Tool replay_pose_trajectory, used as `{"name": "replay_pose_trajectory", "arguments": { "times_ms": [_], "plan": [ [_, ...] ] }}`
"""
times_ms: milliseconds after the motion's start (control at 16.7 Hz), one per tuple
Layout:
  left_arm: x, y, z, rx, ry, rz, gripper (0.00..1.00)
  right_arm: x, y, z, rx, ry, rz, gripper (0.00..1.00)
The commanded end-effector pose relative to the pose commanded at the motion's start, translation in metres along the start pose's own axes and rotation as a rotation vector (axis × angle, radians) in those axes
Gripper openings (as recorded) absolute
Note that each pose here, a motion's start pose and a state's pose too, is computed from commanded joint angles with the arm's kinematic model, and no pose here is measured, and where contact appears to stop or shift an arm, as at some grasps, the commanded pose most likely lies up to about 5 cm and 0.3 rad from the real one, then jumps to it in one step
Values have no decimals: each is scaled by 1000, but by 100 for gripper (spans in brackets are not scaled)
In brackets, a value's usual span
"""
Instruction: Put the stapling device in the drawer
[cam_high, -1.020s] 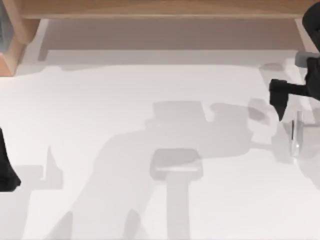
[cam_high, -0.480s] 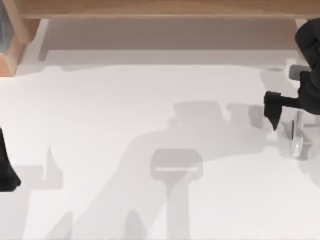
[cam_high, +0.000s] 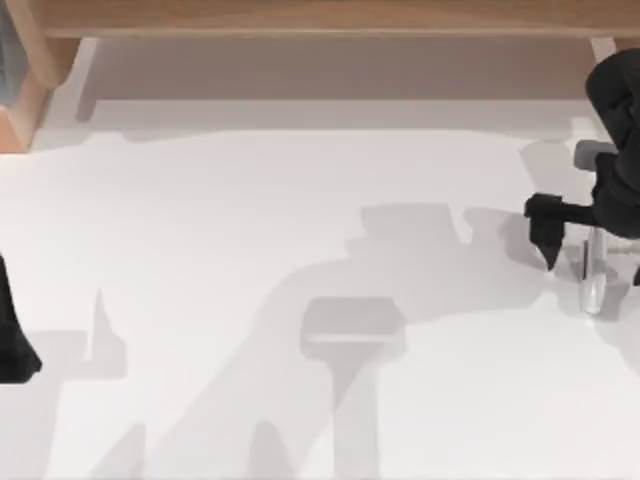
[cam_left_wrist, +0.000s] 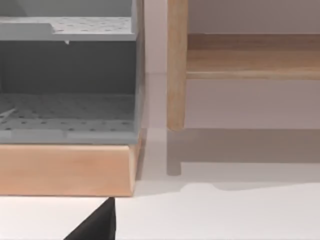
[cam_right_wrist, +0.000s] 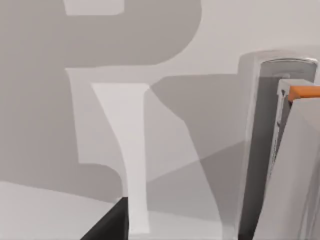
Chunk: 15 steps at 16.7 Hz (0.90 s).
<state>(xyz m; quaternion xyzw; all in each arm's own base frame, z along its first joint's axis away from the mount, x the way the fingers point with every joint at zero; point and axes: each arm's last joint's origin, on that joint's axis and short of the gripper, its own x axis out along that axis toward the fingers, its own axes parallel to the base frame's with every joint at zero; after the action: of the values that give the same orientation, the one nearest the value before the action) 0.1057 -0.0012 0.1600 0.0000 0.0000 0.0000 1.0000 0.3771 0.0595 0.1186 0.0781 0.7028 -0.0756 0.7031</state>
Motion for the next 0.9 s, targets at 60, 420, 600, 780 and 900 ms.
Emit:
{"name": "replay_pose_trajectory", "arguments": {
  "times_ms": [60,420,600,780,900],
  "plan": [
    [0,0,0,0,0,0,100,0,0,0,0,0,0,70],
    [0,0,0,0,0,0,100,0,0,0,0,0,0,25],
    [0,0,0,0,0,0,100,0,0,0,0,0,0,2],
    [0,0,0,0,0,0,100,0,0,0,0,0,0,0],
    [0,0,0,0,0,0,100,0,0,0,0,0,0,0]
  ]
}}
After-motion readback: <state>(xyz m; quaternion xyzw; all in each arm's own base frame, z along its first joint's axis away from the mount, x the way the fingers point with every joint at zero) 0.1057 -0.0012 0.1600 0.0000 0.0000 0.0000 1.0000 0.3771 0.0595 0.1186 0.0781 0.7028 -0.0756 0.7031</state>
